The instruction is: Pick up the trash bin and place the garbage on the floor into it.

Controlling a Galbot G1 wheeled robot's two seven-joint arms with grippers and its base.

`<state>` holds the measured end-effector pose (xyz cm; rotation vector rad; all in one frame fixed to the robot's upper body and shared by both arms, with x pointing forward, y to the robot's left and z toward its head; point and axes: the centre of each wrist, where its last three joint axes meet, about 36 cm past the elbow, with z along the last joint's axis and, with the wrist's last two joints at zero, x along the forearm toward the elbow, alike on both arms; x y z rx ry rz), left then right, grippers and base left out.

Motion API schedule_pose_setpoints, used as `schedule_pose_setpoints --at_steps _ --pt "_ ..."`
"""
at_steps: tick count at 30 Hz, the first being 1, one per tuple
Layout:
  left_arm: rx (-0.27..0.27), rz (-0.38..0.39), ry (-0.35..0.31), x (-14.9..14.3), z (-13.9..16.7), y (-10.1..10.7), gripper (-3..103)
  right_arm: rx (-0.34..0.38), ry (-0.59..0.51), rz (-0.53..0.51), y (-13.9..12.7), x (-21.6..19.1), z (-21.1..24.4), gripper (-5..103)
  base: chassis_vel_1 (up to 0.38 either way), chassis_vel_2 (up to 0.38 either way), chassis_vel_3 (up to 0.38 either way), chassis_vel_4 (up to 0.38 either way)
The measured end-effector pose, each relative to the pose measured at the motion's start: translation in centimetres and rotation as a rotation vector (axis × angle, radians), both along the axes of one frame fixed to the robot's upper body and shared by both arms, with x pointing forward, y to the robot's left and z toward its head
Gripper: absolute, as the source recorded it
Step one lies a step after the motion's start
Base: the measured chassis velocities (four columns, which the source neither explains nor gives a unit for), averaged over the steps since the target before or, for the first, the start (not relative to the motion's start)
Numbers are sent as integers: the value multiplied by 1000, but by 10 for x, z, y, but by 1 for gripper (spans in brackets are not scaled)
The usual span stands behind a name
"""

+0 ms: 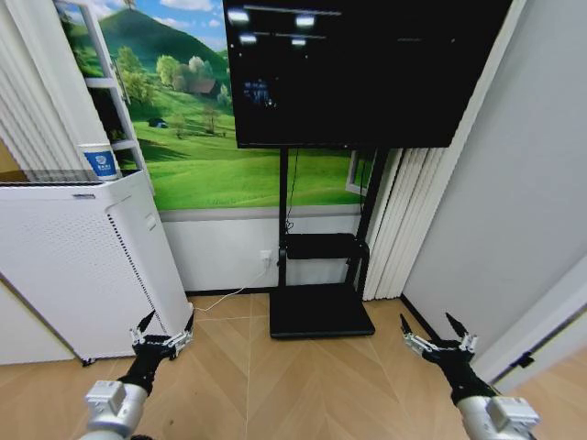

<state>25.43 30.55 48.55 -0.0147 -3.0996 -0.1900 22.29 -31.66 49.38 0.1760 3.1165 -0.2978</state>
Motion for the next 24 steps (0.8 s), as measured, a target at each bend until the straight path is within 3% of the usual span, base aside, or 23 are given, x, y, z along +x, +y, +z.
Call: schedule_pose_setpoints --at_steps 24 --pt "0 0 0 0 0 0 100 0 0 0 0 0 0 100 0 0 0 0"
